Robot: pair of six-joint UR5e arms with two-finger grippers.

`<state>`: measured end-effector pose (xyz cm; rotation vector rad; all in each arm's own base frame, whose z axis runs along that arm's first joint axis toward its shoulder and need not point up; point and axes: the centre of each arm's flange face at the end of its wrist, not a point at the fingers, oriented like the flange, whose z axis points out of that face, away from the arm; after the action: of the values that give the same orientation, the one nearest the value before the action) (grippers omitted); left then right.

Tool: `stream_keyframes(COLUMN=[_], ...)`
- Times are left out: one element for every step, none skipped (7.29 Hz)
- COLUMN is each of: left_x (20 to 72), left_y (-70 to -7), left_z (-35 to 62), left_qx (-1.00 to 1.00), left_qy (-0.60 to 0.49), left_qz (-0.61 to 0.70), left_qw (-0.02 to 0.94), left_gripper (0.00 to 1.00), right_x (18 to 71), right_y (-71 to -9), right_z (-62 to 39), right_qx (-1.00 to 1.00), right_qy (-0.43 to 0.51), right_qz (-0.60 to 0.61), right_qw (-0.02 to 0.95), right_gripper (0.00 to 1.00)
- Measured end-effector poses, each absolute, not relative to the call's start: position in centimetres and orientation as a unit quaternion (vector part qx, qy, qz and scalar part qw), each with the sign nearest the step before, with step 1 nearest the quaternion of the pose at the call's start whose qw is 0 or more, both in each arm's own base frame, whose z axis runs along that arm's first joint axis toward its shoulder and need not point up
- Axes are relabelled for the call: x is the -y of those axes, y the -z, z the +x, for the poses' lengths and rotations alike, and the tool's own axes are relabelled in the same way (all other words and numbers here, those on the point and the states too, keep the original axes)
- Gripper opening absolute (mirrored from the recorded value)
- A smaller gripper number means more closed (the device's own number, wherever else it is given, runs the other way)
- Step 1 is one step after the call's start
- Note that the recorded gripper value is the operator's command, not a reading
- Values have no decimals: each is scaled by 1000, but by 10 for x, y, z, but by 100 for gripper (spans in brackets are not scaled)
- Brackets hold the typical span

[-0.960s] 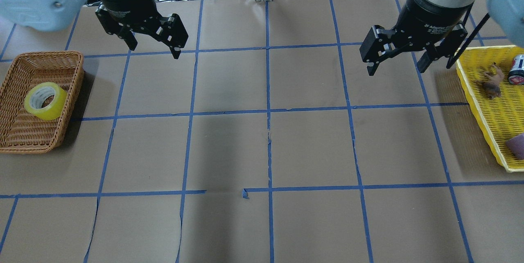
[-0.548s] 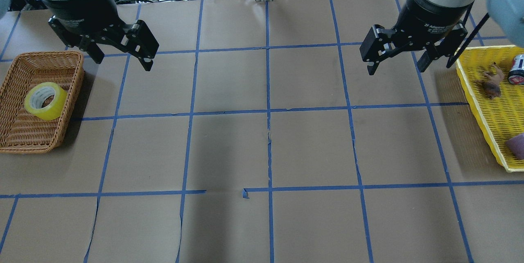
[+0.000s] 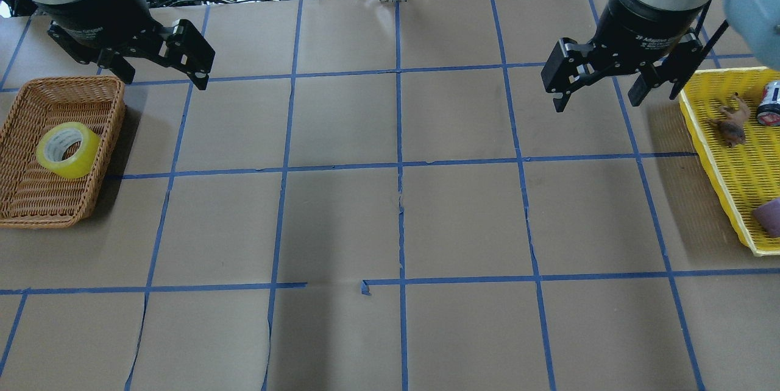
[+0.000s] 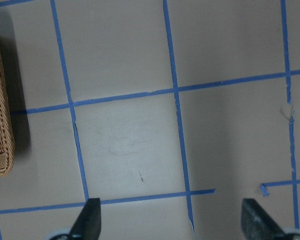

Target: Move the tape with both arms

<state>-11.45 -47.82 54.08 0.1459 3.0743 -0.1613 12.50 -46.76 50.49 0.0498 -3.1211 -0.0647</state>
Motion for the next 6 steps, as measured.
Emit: stream_keyframes(left_x=[475, 474, 473, 471, 470, 470], left_y=[-539, -537, -537, -538, -538, -538], left_z=[-116, -118, -119, -120, -119, -119], left_qx=[-998, -998, -998, -998, -998, -998], left_qy=[48, 43, 42, 41, 41, 39], left_qz=[47, 48, 51, 55, 57, 58], left_qw=[21, 6, -1, -1, -1, 0], left_gripper=[100, 100, 100, 100, 100, 100], right_x=[468, 468, 467, 467, 467, 467], right_y=[-505, -505, -505, -505, -505, -505], right_z=[125, 125, 125, 125, 125, 125], right_qx=[1000, 1000, 1000, 1000, 1000, 1000], right_qy=[21, 21, 22, 22, 22, 23], right_qz=[16, 16, 16, 15, 15, 15], right_qw=[10, 10, 11, 11, 11, 11], right_gripper=[100, 100, 100, 100, 100, 100])
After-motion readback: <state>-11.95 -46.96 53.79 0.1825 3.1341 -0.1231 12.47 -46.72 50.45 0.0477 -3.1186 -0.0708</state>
